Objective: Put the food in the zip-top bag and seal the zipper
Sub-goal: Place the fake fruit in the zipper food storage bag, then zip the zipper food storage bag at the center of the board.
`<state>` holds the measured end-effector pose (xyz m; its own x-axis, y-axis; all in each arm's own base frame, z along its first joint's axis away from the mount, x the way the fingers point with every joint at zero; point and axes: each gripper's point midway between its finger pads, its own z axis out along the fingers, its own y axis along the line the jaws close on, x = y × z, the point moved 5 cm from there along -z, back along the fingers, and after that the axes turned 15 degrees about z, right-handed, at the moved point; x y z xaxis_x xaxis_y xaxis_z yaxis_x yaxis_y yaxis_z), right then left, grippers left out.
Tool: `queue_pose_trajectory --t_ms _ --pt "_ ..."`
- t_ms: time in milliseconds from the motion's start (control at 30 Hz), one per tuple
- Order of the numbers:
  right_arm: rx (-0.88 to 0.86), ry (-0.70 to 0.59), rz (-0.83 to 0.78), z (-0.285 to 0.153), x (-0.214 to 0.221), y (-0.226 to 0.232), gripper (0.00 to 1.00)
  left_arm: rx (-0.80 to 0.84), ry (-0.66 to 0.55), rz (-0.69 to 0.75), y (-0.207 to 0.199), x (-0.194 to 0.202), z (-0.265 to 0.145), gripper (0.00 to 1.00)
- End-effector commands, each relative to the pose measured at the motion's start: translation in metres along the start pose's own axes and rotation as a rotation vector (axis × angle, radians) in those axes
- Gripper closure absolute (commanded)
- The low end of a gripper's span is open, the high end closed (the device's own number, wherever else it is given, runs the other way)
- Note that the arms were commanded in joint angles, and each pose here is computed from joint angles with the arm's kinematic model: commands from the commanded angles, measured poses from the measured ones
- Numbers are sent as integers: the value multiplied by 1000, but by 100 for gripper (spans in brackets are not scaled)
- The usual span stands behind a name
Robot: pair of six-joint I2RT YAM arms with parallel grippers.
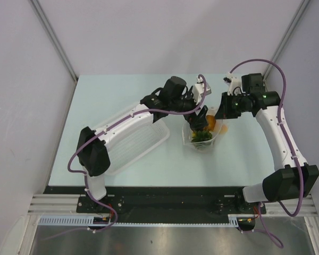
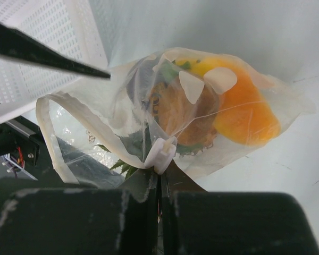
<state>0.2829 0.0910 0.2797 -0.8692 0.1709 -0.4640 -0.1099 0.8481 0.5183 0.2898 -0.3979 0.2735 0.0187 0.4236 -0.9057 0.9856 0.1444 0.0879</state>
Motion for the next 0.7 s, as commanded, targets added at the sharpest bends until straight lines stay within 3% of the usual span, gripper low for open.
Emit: queue_pose_trajectory --t_ms 0,467,667 --pt "-2 -85 7 -7 -7 7 100 177 -111 -98 -24 -27 2 9" --pt "118 -156 243 17 -21 8 100 206 -103 -202 -37 -20 23 11" --pt "164 -179 290 23 -28 6 100 100 -61 -203 -31 -14 33 12"
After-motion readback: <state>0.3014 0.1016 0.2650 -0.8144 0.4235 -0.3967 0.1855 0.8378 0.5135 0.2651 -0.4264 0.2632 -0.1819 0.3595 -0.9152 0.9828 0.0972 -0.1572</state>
